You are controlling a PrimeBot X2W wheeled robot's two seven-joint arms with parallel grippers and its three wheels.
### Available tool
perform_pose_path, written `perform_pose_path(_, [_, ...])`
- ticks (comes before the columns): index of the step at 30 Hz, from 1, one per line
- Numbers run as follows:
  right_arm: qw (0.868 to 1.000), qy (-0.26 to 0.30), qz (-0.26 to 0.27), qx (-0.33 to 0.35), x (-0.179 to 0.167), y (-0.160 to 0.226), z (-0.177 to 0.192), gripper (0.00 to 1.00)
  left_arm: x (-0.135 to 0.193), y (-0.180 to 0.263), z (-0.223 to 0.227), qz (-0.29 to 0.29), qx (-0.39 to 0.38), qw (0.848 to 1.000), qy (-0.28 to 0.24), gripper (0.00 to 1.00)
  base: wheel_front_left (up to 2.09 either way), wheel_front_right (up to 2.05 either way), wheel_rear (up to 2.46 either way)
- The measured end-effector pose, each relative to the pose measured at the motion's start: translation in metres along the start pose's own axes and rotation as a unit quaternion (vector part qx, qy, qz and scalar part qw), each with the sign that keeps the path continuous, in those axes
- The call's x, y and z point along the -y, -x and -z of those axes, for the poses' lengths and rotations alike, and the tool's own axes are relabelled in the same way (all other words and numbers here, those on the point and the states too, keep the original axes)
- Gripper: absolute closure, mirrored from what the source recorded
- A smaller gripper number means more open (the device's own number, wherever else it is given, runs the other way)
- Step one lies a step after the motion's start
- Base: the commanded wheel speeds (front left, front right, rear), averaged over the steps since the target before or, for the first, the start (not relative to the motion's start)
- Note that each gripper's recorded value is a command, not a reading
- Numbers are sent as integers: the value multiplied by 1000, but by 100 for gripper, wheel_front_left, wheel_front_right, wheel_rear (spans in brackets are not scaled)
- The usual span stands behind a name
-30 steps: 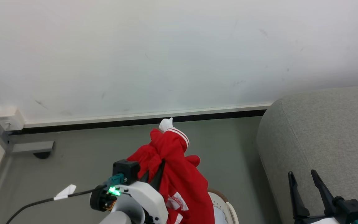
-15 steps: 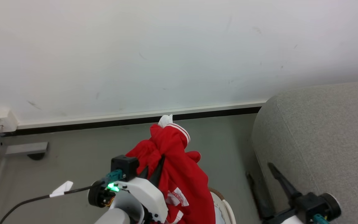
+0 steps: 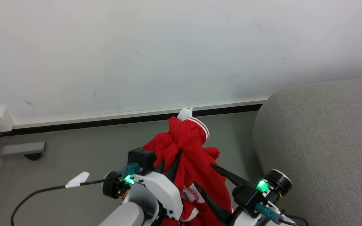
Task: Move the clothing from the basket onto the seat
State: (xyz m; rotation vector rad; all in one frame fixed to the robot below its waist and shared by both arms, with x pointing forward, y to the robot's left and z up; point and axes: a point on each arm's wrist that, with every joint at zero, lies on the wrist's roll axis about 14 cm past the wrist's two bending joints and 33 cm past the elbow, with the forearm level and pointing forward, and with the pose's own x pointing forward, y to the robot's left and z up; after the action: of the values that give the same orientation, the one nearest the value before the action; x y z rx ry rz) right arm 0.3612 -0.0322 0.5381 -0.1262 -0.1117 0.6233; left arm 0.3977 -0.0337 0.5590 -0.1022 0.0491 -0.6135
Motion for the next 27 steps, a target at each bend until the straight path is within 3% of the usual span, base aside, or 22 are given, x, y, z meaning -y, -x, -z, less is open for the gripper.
perform_pose_path(16, [992,100,-26,-73,-2,-10,29,0,43,-2,-5,54,-2,999,-10,100,0,0,0])
perform_pose_path(17, [992,103,-23,-75,1,-10,29,20,44,-2,-5,56,-2,998,-11,100,0,0,0])
perform_pose_path(18, [992,100,-18,-78,3,-9,31,59,46,-2,-5,58,-2,998,-11,100,0,0,0])
perform_pose_path(19, [992,99,-17,-80,4,-9,33,91,47,-2,-5,59,-3,998,-11,100,0,0,0])
perform_pose_path(20, [992,94,-14,-80,6,-9,33,100,49,-3,-5,60,-4,998,-10,100,0,0,0])
perform_pose_path(27, [997,52,2,-65,11,-12,28,100,46,-4,-4,58,-4,998,-7,100,0,0,0])
